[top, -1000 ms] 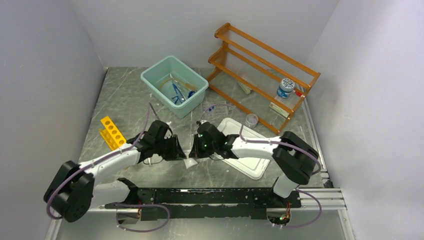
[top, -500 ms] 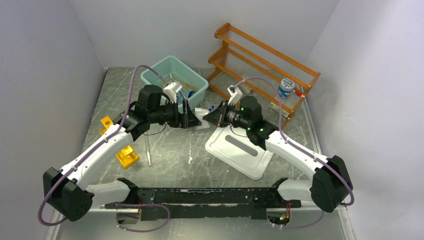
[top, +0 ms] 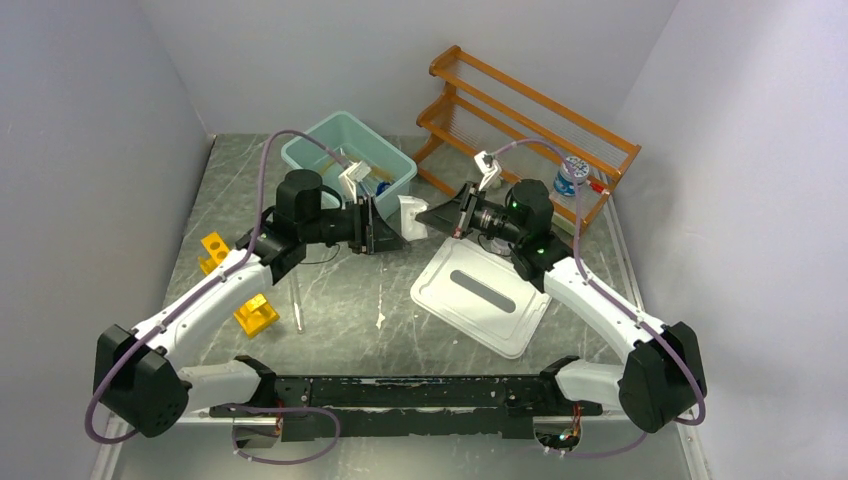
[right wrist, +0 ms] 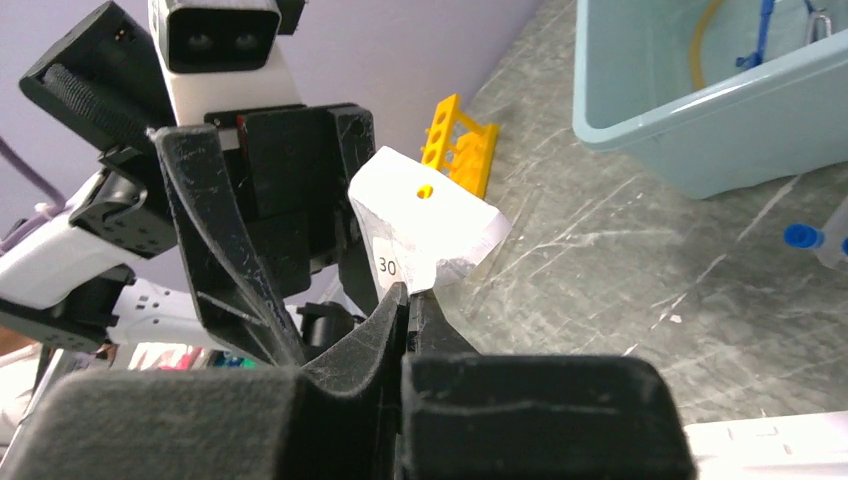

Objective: Organize the chemistry lab equipment

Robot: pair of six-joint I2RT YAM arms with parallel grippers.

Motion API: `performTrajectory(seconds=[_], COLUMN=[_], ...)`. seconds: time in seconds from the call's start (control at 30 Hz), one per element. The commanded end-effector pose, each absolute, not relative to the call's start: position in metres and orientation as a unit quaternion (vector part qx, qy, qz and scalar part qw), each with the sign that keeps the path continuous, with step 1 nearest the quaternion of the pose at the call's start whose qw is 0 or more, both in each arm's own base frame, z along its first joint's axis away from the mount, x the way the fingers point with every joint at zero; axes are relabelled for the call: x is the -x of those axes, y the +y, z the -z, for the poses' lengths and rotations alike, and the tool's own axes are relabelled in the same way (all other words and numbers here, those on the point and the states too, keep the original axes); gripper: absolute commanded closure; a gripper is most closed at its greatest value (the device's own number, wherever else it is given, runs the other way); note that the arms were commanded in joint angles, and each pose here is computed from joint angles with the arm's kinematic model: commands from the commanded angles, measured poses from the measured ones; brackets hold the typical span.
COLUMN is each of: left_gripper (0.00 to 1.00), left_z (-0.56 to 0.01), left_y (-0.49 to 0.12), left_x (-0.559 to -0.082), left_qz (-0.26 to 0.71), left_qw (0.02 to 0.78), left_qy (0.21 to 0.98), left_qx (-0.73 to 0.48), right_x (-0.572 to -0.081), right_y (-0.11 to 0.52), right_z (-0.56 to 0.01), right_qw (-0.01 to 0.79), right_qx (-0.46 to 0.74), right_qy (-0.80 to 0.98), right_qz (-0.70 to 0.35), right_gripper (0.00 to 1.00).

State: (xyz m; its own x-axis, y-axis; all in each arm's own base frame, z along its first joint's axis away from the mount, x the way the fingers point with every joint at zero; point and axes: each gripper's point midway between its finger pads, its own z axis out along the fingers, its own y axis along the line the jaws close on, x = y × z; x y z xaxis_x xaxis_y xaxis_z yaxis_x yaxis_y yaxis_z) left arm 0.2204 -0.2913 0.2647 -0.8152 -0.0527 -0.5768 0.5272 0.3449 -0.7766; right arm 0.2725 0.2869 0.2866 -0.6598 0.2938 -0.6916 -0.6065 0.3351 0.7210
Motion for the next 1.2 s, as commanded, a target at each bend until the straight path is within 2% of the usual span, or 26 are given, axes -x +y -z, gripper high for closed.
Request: performTrajectory(seconds=[0.0, 0.17, 0.4, 0.53, 0.6, 0.7, 0.83, 1.17], left_gripper=[0.48, 0.61, 0.94, 0.95, 0.95, 0.95, 0.95, 0.95], left_z=[-0.285, -0.297, -0.296, -0.296, -0.296, -0.296, -0.278, -0.183], left_y=[-0.299, -0.301, -0.305, -0.3, -0.294, -0.277, -0.237, -0.175], left_x=[-0.225, -0.238, -0.255, -0.269, -0.282, -0.312, -0.365, -0.465], left_qz=[0.585, 0.58, 0.558, 0.52, 0.495, 0.451, 0.372, 0.24], left_qw=[0.283, 0.317, 0.33, 0.352, 0.365, 0.382, 0.385, 0.347], left_qy=[0.741, 0.73, 0.741, 0.759, 0.772, 0.795, 0.843, 0.902], left_qx=[-0.169, -0.172, -0.177, -0.171, -0.165, -0.137, -0.045, 0.089], right_x=[-0.259, -0.261, -0.264, -0.286, -0.296, -0.305, -0.306, -0.294], right_y=[0.289, 0.287, 0.286, 0.273, 0.262, 0.243, 0.229, 0.223], right_z=[-0.315, -0.312, -0.318, -0.306, -0.3, -0.295, -0.285, -0.255], right_qw=[0.402, 0.409, 0.42, 0.447, 0.468, 0.499, 0.508, 0.482], right_qx=[0.145, 0.145, 0.143, 0.097, 0.072, 0.037, 0.02, 0.008], right_qy=[0.68, 0.687, 0.68, 0.717, 0.732, 0.744, 0.758, 0.777], right_qz=[-0.596, -0.584, -0.583, -0.525, -0.49, -0.444, -0.408, -0.404], right_gripper=[1.0, 1.0, 1.0, 0.56, 0.48, 0.43, 0.42, 0.42])
